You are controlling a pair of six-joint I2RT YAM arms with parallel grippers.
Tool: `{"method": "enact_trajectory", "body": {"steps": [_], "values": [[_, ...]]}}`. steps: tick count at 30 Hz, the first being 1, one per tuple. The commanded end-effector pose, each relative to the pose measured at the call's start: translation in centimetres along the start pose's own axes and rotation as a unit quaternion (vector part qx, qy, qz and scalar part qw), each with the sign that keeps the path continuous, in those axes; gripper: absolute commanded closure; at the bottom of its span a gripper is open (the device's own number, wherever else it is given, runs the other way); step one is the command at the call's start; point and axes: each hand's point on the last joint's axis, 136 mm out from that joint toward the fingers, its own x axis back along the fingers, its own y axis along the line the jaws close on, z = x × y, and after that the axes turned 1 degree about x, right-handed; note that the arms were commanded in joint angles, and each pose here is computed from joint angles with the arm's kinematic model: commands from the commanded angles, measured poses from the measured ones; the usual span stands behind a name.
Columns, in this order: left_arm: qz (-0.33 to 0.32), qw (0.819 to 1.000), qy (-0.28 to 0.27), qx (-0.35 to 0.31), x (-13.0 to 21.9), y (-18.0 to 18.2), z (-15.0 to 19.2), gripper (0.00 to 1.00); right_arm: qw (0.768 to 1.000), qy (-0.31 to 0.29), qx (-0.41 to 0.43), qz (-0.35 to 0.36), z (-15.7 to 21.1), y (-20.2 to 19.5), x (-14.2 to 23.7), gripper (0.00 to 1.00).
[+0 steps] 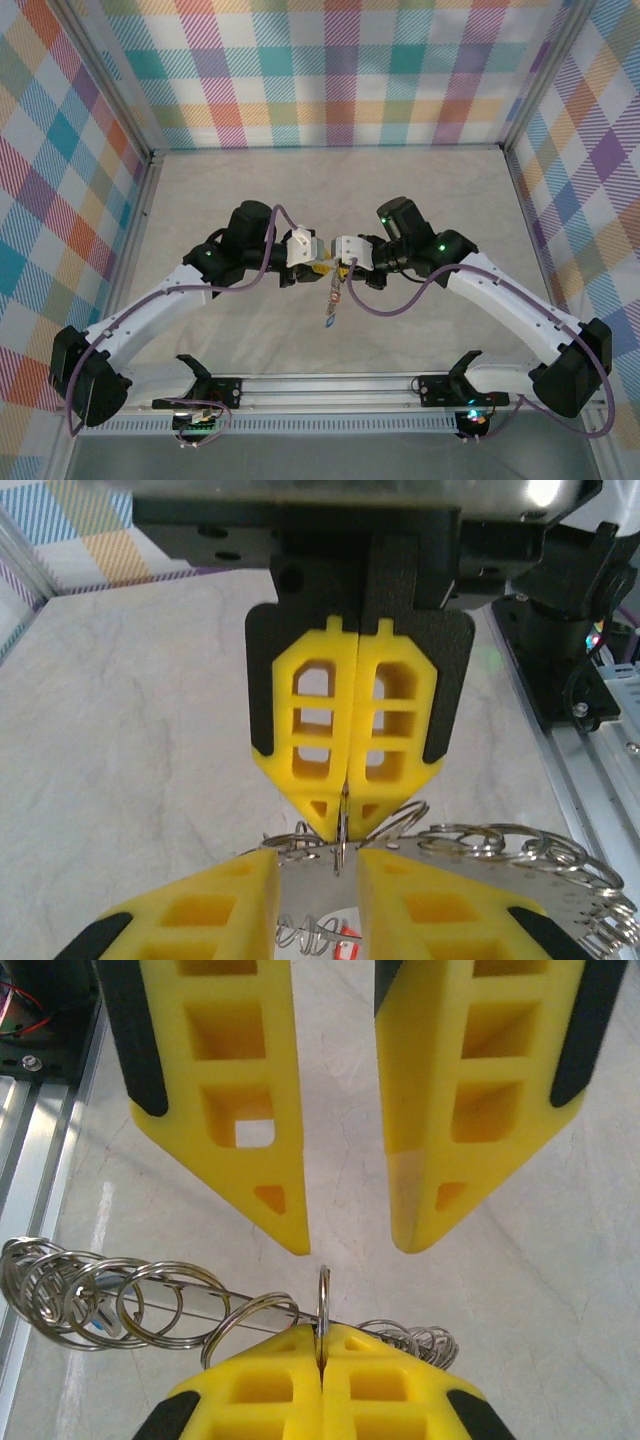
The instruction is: Put the keys on the keyring
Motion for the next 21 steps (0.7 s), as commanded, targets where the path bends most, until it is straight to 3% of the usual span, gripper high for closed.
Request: {"method": "enact_trajectory", "body": {"steps": [1,14,21], "values": [[0.019,0.999,-0.026,0.000,-0.2,0.0,-1.4,0.75,0.999,-0.035,0.017,0.005,-2.2,-0.4,0.8,1.00],[0.013,1.000,-0.004,0.000,-0.4,0.5,-0.8,0.78,0.998,-0.059,0.012,0.004,-3.2,-0.5,1.0,1.00],[0.028,1.000,0.013,0.000,-0.5,-0.1,0.0,0.87,0.998,-0.066,0.011,0.004,-3.5,-0.9,0.6,1.00]]}}
